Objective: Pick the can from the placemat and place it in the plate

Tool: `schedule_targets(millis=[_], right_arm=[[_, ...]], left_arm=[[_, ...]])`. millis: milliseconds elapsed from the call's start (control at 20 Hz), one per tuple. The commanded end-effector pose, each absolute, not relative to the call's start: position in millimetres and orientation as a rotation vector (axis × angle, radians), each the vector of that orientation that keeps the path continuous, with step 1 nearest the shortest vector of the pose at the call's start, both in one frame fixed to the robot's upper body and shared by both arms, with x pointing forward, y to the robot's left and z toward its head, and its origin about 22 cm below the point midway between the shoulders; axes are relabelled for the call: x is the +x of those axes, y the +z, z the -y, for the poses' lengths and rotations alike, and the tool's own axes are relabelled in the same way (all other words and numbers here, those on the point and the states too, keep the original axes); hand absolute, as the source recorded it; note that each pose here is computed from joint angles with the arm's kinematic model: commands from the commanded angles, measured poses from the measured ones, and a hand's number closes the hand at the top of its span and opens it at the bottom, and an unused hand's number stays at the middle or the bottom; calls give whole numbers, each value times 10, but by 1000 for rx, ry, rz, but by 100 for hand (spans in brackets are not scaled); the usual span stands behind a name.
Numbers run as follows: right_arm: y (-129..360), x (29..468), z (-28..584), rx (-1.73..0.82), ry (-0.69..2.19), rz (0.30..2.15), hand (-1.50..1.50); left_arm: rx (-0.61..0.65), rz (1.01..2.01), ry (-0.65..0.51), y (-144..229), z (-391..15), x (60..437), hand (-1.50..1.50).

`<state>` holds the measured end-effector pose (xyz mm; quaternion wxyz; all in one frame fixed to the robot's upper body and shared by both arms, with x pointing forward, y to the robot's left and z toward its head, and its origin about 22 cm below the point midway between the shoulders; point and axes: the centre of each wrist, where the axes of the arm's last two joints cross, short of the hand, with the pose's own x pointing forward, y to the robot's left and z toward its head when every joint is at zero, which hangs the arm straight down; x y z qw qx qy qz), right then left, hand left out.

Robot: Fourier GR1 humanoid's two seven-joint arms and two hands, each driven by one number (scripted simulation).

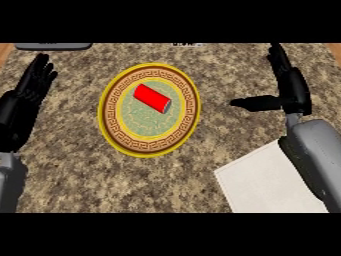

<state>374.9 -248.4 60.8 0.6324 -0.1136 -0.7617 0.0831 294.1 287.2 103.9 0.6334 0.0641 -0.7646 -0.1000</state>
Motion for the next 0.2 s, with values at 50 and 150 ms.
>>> schedule_targets(millis=[50,150], right_arm=[[782,3696,2802,-301,219,1753,-150],[577,3604,2846,-355,216,1773,-150]], left_arm=[[146,1726,-223,1011,-2796,2780,0],[164,1747,-213,1110,-2945,3036,0]])
